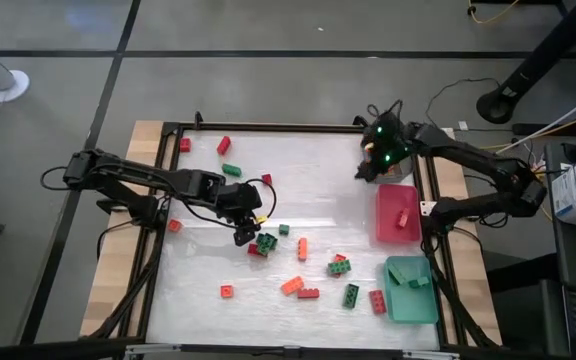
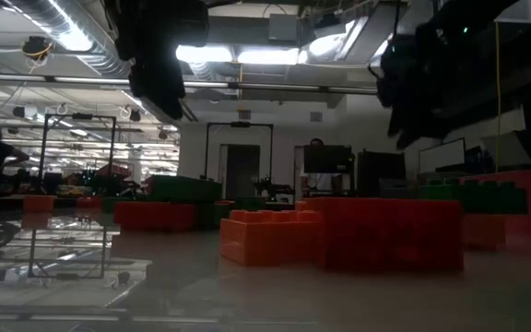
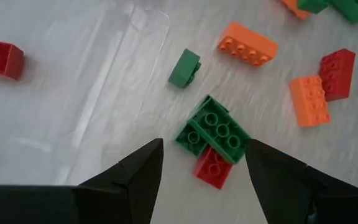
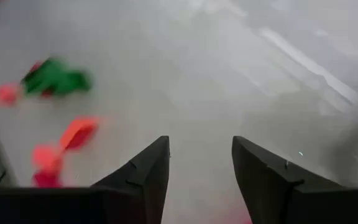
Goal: Sort blocks
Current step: Put the green game piece into the blue bin
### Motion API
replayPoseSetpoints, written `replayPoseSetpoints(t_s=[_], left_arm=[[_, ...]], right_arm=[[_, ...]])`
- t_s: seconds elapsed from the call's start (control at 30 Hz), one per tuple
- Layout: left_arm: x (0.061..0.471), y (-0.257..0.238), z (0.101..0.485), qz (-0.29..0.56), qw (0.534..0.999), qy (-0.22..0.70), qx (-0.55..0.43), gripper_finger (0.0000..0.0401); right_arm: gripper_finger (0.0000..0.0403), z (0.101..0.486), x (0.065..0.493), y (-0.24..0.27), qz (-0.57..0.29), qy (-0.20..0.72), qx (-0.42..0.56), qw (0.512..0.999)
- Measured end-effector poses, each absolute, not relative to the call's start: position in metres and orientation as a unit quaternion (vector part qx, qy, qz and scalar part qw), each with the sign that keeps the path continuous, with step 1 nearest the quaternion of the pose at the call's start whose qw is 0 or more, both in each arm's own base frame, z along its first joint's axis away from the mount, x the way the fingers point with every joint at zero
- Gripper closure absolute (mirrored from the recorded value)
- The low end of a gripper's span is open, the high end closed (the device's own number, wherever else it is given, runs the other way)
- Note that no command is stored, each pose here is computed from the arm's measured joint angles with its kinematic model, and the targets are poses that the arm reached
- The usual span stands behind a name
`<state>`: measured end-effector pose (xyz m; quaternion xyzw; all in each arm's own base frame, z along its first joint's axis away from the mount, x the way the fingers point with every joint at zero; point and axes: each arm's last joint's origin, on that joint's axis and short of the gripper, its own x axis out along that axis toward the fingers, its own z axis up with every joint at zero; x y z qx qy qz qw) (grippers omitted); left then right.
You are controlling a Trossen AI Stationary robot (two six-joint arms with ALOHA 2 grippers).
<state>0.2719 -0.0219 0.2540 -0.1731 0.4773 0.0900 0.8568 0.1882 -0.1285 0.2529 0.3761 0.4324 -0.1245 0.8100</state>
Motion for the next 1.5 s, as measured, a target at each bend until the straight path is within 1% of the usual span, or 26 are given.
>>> replayPoseSetpoints(t_s=[0.1, 0.2, 0.33, 0.47, 0.6, 0.7, 0.83, 0.93, 1.03, 1.17, 1.3, 1.4, 1.5], left_arm=[[0.272, -0.022, 0.254, 0.09, 0.857, 0.477, -0.173, 0.0184], [0.272, -0.022, 0.254, 0.09, 0.857, 0.477, -0.173, 0.0184], [0.272, -0.022, 0.254, 0.092, 0.857, 0.477, -0.172, 0.0184], [0.272, -0.022, 0.254, 0.092, 0.857, 0.477, -0.172, 0.0184], [0.272, -0.022, 0.254, 0.092, 0.857, 0.477, -0.172, 0.0184], [0.272, -0.022, 0.254, 0.092, 0.857, 0.477, -0.172, 0.0184], [0.272, -0.022, 0.254, 0.092, 0.857, 0.477, -0.172, 0.0184], [0.272, -0.022, 0.254, 0.092, 0.857, 0.477, -0.172, 0.0184], [0.272, -0.022, 0.254, 0.092, 0.857, 0.477, -0.172, 0.0184], [0.272, -0.022, 0.254, 0.092, 0.857, 0.477, -0.172, 0.0184], [0.272, -0.022, 0.254, 0.092, 0.857, 0.477, -0.172, 0.0184], [0.272, -0.022, 0.254, 0.092, 0.857, 0.477, -0.172, 0.0184], [0.272, -0.022, 0.254, 0.092, 0.857, 0.477, -0.172, 0.0184]], right_arm=[[0.0231, 0.26, 0.2, -0.098, -0.064, 0.444, 0.339, 0.827], [0.0231, 0.263, 0.21, -0.068, -0.013, 0.463, 0.321, 0.826], [0.0231, 0.261, 0.22, -0.031, 0.021, 0.493, 0.336, 0.802], [0.0231, 0.257, 0.226, 0.0, 0.033, 0.526, 0.353, 0.773], [0.0228, 0.251, 0.232, 0.023, 0.045, 0.546, 0.363, 0.754], [0.0211, 0.246, 0.237, 0.034, 0.045, 0.558, 0.371, 0.741], [0.0167, 0.235, 0.246, 0.046, 0.046, 0.573, 0.371, 0.73], [0.0138, 0.227, 0.254, 0.054, 0.069, 0.577, 0.342, 0.738], [0.0122, 0.219, 0.259, 0.063, 0.113, 0.577, 0.29, 0.755], [0.0117, 0.213, 0.26, 0.075, 0.139, 0.575, 0.216, 0.777], [0.0117, 0.213, 0.26, 0.086, 0.144, 0.551, 0.125, 0.813], [0.0117, 0.213, 0.259, 0.094, 0.133, 0.536, 0.075, 0.83], [0.0117, 0.213, 0.256, 0.1, 0.117, 0.532, 0.047, 0.837]])
